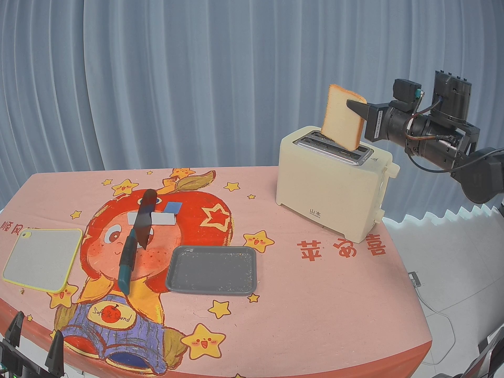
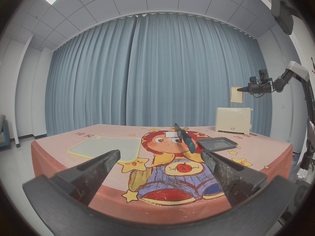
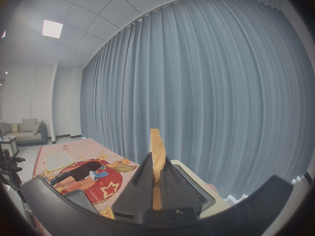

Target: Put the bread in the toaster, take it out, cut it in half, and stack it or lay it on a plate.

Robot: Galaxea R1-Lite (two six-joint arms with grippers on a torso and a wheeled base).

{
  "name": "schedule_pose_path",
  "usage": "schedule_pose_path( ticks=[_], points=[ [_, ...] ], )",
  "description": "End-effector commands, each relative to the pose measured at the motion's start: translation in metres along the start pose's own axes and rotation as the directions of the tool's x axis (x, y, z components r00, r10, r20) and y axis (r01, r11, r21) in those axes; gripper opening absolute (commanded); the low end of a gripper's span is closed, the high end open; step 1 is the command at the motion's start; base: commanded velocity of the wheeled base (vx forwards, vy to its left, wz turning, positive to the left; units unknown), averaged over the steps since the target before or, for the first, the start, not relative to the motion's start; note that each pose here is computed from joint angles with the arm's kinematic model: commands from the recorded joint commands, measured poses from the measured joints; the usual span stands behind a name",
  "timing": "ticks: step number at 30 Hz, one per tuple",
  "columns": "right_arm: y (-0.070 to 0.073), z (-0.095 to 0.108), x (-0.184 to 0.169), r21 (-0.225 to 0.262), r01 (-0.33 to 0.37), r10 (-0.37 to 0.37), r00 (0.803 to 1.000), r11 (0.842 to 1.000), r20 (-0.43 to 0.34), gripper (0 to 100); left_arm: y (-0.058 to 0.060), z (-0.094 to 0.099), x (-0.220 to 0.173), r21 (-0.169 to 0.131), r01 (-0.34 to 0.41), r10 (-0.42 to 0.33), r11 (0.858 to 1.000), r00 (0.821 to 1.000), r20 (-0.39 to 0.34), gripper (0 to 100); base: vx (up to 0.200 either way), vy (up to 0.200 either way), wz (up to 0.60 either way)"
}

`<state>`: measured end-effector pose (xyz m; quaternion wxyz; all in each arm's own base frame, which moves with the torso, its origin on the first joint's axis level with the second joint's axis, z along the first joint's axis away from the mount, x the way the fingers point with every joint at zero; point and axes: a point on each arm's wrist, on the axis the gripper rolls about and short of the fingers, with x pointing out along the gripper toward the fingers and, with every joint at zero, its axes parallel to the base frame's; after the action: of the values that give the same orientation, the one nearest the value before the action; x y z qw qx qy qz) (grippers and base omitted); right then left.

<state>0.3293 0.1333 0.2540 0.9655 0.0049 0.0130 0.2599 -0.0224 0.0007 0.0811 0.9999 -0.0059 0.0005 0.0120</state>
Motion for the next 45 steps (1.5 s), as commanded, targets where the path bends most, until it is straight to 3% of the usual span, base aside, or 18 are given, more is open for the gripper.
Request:
schedule_pose_path(
  ticks=[1,8,16,18,21,33,36,45],
  points=[
    [0.008,0.004,-0.016,0.001,-0.019,0.019,1.000,1.000,0.007,0,0.000,-0.005,0.001,0.000,-0.001,0.001,1.000,1.000,-0.019,100,0.000,0.000,0.00],
    [0.025,-0.020,-0.034,0.000,-0.067,0.067,0.997,0.998,-0.033,0,0.000,-0.005,0.001,0.000,-0.001,0.001,1.000,1.000,-0.019,100,0.000,0.000,0.00],
    [0.041,-0.046,-0.054,-0.002,-0.112,0.112,0.994,0.994,-0.001,0,0.000,-0.005,0.001,0.000,-0.001,0.001,1.000,1.000,-0.019,100,0.000,0.000,0.00],
    [0.046,-0.062,-0.065,-0.005,-0.132,0.132,0.991,0.991,-0.009,0,0.000,-0.005,0.001,0.000,-0.001,0.001,1.000,1.000,-0.019,100,0.000,0.000,0.00],
    [0.052,-0.069,-0.078,-0.011,-0.147,0.148,0.988,0.989,0.043,0,0.000,-0.005,0.001,0.000,-0.001,0.001,1.000,1.000,-0.019,100,0.000,0.000,0.00],
    [0.048,-0.091,-0.109,-0.010,-0.143,0.143,0.980,0.990,0.138,0,0.000,-0.005,0.001,0.000,-0.001,0.001,1.000,1.000,-0.019,100,0.000,0.000,0.00],
    [0.049,-0.087,-0.117,0.040,-0.153,0.140,0.965,0.987,0.221,0,0.000,-0.005,0.001,0.000,-0.001,0.001,1.000,1.000,-0.019,100,0.000,0.000,0.00],
    [0.049,-0.093,-0.125,0.059,-0.145,0.131,0.971,0.988,0.200,0,0.000,-0.005,0.001,0.000,-0.001,0.001,1.000,1.000,-0.019,100,0.000,0.000,0.00]
  ],
)
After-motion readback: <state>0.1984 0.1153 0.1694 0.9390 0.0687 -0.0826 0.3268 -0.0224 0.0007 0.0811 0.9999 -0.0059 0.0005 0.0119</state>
